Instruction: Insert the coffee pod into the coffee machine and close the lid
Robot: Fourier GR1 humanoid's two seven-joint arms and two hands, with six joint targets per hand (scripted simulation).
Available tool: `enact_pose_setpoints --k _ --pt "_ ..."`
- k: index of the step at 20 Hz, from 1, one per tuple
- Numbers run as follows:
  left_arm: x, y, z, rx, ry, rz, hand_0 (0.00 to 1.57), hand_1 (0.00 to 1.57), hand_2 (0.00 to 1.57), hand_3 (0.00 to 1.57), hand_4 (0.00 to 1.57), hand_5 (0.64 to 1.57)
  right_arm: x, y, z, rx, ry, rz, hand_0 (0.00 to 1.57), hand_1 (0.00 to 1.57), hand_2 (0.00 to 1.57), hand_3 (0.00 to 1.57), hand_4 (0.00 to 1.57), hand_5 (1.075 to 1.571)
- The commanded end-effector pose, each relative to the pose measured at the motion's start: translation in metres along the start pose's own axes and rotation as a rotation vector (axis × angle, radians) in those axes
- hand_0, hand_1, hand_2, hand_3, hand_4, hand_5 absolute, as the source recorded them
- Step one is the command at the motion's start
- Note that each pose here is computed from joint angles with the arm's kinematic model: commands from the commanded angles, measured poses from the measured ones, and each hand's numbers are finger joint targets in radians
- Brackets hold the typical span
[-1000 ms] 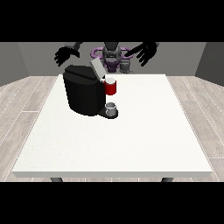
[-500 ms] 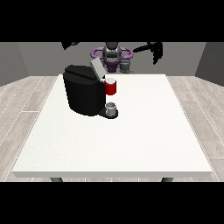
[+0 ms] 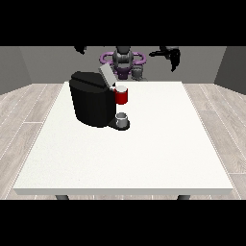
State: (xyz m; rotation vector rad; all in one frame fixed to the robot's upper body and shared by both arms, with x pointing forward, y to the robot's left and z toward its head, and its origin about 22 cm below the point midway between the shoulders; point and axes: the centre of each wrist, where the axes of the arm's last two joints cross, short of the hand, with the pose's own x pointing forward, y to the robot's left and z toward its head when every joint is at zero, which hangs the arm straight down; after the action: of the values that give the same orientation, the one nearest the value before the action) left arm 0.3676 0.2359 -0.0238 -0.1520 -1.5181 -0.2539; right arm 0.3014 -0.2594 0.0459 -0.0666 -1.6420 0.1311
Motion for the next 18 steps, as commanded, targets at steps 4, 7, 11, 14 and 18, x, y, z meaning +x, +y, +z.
enact_pose_setpoints --k 4,7,11,14,18 --pt "0.003 -0.008 0.017 0.04 -0.019 0.046 0.0 0.0 0.0 0.0 0.0 1.571 -0.016 0.025 0.003 0.062 -0.003 0.012 0.0 0.0 0.0 0.0 0.12 1.571" --pt "-0.003 -0.014 0.029 -0.026 -0.083 0.048 0.0 0.0 0.0 0.0 0.22 1.571 -0.002 0.004 -0.023 0.016 0.001 -0.018 0.0 0.0 0.0 0.0 0.0 1.571" --pt "0.018 -0.012 0.03 -0.002 -0.087 0.059 0.0 0.0 0.0 0.0 0.0 1.571 0.003 -0.008 -0.036 0.024 -0.002 -0.043 0.0 0.0 0.0 0.0 0.0 1.571" --pt "0.023 -0.018 0.038 0.014 -0.082 0.081 0.0 0.0 0.0 0.0 0.0 1.571 -0.029 -0.004 -0.027 -0.002 0.032 -0.028 0.0 0.0 0.0 0.0 0.0 1.571" --pt "0.027 0.008 0.053 0.042 -0.131 0.068 0.0 0.0 0.0 0.0 0.0 1.571 -0.007 -0.004 -0.05 0.011 -0.036 -0.041 0.0 0.0 0.0 0.0 0.0 1.571"
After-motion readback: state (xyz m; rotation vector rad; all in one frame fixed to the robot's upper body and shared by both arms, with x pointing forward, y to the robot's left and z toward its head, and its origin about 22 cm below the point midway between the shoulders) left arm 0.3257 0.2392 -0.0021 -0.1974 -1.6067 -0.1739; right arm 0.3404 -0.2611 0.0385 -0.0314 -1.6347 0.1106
